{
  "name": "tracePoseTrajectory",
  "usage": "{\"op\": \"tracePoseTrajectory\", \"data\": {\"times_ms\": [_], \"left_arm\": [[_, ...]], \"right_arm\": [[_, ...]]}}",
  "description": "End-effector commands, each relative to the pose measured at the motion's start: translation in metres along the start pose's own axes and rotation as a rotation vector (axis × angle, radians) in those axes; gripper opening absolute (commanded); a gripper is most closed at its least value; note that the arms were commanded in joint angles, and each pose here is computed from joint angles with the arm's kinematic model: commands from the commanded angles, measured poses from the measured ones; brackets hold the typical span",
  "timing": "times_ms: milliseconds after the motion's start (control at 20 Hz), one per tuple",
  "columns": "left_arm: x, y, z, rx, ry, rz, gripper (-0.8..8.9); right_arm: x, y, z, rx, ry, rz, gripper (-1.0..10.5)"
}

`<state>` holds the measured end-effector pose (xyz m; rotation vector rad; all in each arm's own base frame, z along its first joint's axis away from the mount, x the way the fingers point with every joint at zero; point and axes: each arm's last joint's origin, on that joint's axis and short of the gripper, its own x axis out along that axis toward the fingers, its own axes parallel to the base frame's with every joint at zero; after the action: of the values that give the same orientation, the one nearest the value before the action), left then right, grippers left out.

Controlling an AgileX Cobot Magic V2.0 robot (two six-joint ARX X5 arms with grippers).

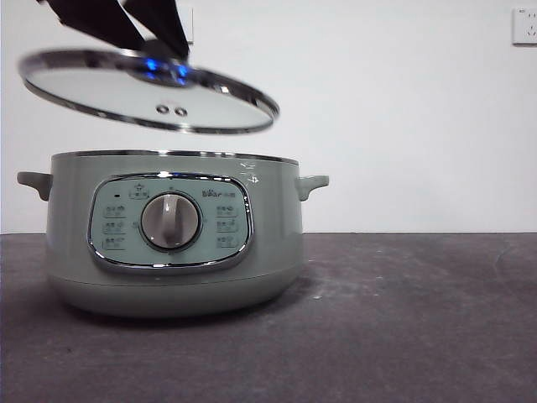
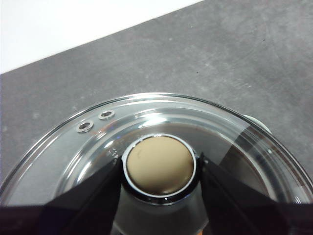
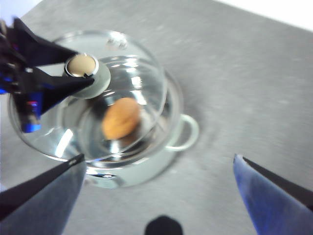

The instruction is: Pick up the potato,open the lid,put the potato in the pot,close the lid

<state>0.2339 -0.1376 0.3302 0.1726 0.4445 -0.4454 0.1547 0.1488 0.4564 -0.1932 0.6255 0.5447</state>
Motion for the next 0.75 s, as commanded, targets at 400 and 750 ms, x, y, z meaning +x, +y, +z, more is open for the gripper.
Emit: {"op": "tracePoseTrajectory", "data": {"times_ms": [400, 750], "left_arm": [[0.038, -0.005, -0.002, -0.050, 0.008, -0.025, -0.09], [0.040, -0.005, -0.012, -0.041, 0.104, -0.023, -0.09]], "right_arm": [[-0.021, -0.008, -0.009, 0.047, -0.011, -0.091, 5.0], [-0.021, -0.008, -0.010, 0.047, -0.011, -0.091, 5.0]]}}
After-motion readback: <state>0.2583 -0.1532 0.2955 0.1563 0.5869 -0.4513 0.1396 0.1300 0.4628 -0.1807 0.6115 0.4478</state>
